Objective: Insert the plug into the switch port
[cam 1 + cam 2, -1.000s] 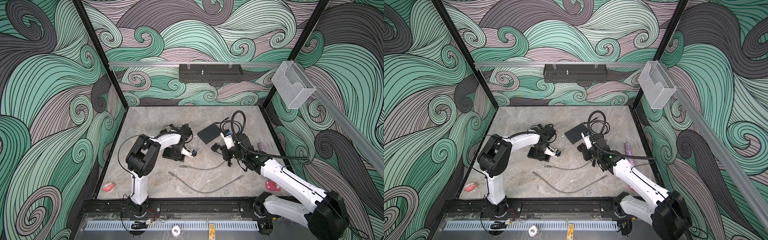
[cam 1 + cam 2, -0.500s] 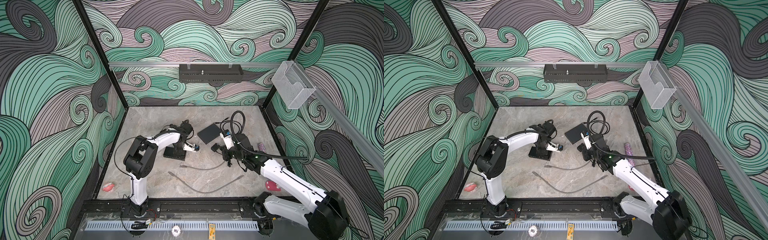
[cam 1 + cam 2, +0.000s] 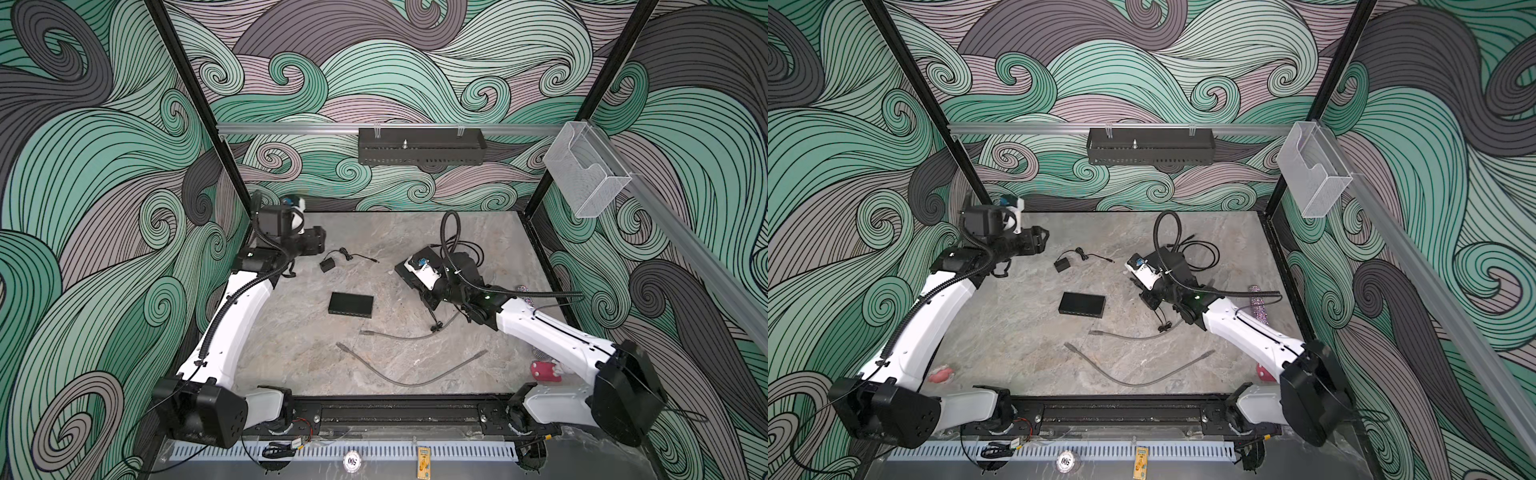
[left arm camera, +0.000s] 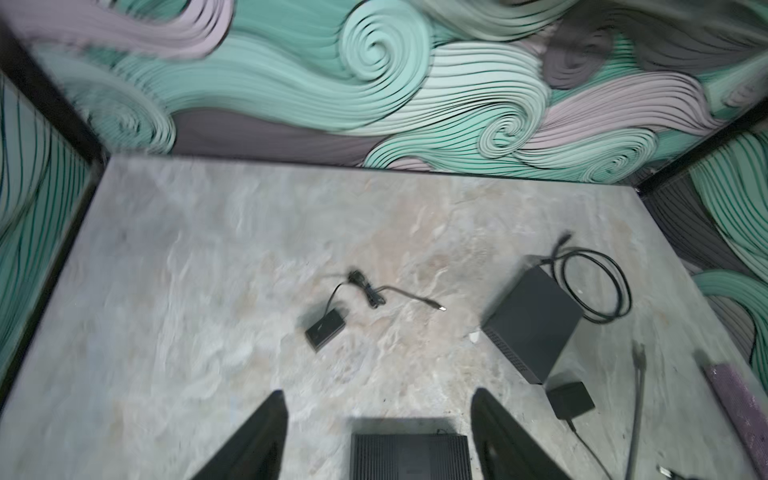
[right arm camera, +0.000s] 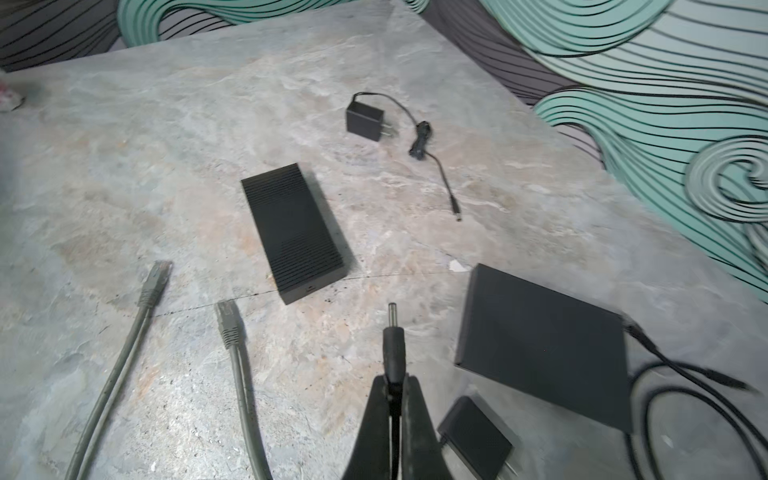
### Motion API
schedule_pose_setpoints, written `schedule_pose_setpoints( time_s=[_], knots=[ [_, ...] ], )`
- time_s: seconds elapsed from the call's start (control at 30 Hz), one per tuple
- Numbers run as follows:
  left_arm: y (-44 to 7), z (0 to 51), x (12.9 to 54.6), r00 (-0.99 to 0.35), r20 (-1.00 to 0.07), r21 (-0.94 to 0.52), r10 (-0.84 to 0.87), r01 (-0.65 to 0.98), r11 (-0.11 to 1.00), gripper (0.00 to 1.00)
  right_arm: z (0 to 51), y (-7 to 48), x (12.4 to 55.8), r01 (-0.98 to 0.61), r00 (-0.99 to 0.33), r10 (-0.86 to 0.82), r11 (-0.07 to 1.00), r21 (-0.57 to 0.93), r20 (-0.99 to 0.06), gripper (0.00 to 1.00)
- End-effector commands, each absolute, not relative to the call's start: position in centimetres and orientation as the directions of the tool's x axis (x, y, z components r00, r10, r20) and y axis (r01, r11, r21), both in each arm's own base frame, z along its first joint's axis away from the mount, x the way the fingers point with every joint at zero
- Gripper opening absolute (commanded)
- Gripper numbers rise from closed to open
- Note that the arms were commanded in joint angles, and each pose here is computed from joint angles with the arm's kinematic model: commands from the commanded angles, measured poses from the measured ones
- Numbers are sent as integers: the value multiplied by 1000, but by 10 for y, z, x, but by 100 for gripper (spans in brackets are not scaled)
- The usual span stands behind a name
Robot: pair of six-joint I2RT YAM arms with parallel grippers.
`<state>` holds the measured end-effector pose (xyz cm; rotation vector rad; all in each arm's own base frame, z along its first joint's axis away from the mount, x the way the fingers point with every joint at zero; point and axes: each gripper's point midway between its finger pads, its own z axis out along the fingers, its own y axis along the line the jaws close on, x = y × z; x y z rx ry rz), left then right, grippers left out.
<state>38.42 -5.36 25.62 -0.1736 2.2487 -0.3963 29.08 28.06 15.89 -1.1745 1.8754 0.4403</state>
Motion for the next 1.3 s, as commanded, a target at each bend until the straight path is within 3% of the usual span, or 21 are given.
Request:
schedule_pose_setpoints(
  time_s=[0.0, 0.17, 0.3, 0.4, 0.47, 0.63, 0.77, 1.27],
  knots=[
    [-85, 178, 364, -804, -312, -675, -506, -187, 714, 69, 133, 306, 264, -936, -90, -546, 333, -118, -833, 0],
    [-96, 125, 355, -887, -76, -694, -456, -281, 663, 70, 84, 313, 250, -974, -94, -617, 221, -57, -781, 0],
    [-101, 105, 355, -890, 15, -698, -456, -336, 632, 69, 64, 329, 245, -985, -108, -577, 172, 8, -809, 0],
    [-107, 96, 353, -894, 57, -722, -444, -344, 600, 59, 47, 344, 247, -987, -102, -592, 159, 7, -800, 0],
    [-107, 91, 352, -897, 62, -716, -438, -346, 607, 53, 39, 351, 254, -985, -92, -591, 172, -14, -801, 0],
    [-91, 77, 343, -899, 45, -614, -435, -369, 698, 49, 27, 359, 271, -978, -102, -602, 205, -30, -792, 0],
    [-70, 66, 339, -885, 21, -497, -465, -413, 763, 53, 28, 361, 275, -975, -96, -588, 219, -44, -803, 0],
    [-65, 60, 346, -888, 21, -458, -459, -416, 785, 54, 33, 374, 273, -978, -90, -570, 204, -35, -817, 0]
  ],
)
